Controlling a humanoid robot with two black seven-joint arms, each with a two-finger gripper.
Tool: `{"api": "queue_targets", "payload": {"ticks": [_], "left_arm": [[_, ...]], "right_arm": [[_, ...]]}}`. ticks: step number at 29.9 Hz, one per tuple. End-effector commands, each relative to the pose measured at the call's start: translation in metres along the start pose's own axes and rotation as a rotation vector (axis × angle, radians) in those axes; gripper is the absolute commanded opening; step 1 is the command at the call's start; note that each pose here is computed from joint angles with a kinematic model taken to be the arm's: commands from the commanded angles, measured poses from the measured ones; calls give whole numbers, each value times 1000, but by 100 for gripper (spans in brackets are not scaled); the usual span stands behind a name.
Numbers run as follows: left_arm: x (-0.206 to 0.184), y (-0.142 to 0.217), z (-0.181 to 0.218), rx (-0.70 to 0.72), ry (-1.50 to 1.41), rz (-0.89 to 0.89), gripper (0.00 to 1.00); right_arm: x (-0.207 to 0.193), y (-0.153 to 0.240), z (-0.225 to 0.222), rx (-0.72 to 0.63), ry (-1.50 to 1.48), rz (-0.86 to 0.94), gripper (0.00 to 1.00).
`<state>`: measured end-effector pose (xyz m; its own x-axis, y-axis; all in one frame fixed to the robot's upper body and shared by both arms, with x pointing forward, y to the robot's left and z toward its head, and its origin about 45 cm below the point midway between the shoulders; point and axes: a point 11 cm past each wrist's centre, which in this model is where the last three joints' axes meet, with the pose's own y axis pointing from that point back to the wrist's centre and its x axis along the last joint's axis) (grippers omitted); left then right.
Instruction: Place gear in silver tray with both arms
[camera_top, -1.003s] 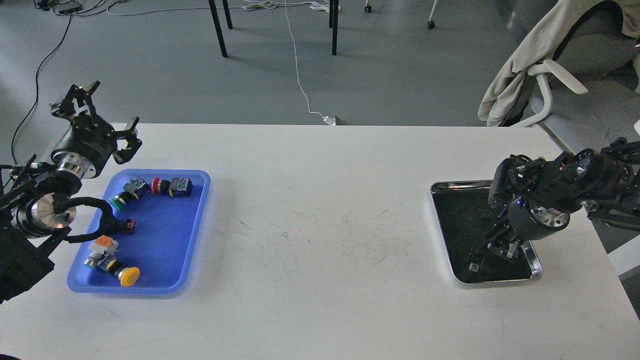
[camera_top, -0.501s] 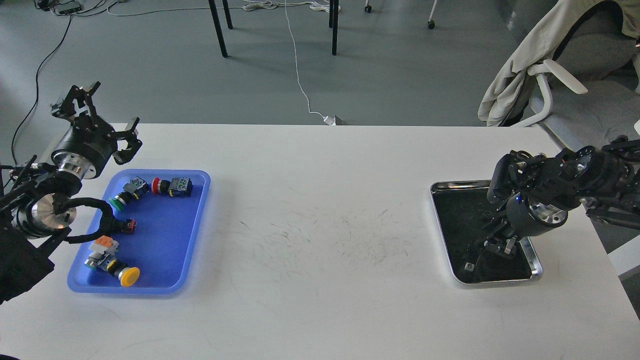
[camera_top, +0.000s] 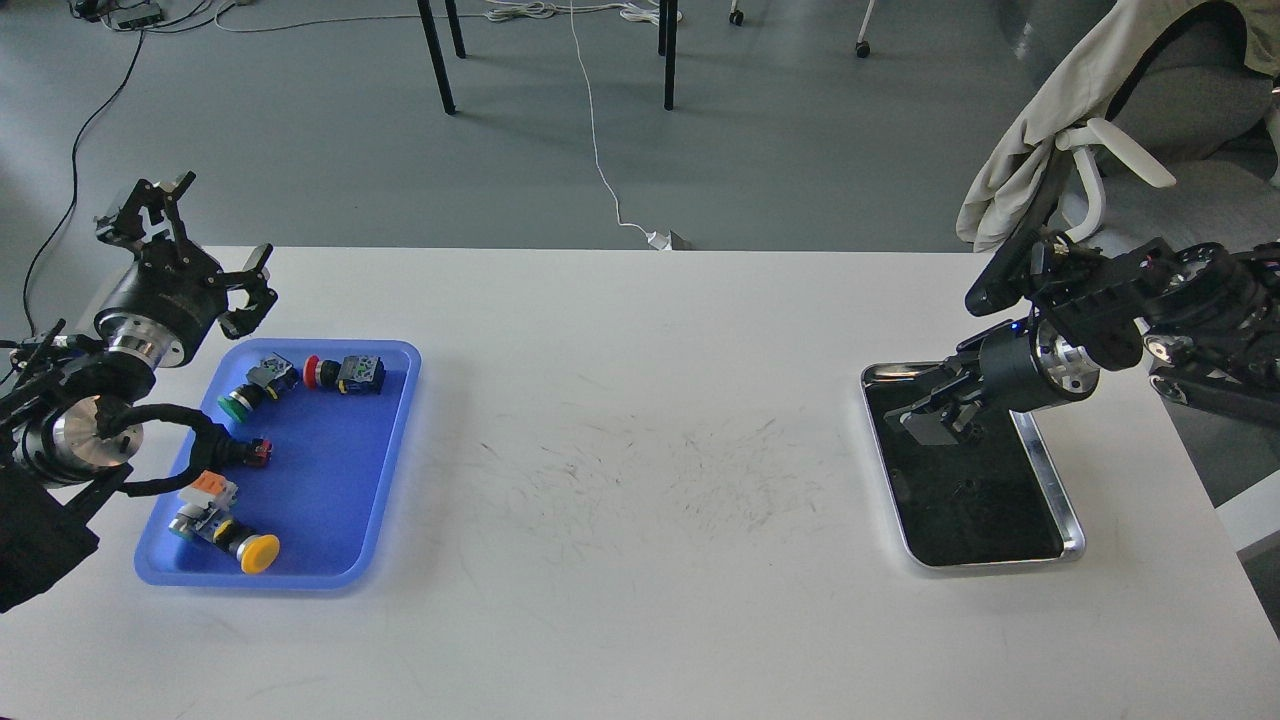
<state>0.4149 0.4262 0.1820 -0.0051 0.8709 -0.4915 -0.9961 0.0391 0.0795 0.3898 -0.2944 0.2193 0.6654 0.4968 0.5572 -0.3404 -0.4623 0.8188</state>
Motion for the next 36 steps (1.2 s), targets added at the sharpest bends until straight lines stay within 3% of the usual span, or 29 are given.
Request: {"api": "queue_targets", "payload": {"ticks": [1,9,17,23,28,36], "left_arm": [[-1,1,-2,3,-2,-4,99],[6,4,7,3,-21,4,99],[-11,-1,3,101,-18,-44,99],[-23,-7,3,143,-31,-81,99],[-25,-14,-1,171,-76,-66,99],[-31,-16,-3,182,-82,-83,99]], "right_arm": [[20,15,6,26,-184,166,85],[65,52,21,132,-555,577,90],[74,63,46,144,-832,953,92],[62,43,81,59,-1059,1049,94],[66,4,73,95,-1184,1084,94],[63,-12,72,152,-1319,1159,94]]}}
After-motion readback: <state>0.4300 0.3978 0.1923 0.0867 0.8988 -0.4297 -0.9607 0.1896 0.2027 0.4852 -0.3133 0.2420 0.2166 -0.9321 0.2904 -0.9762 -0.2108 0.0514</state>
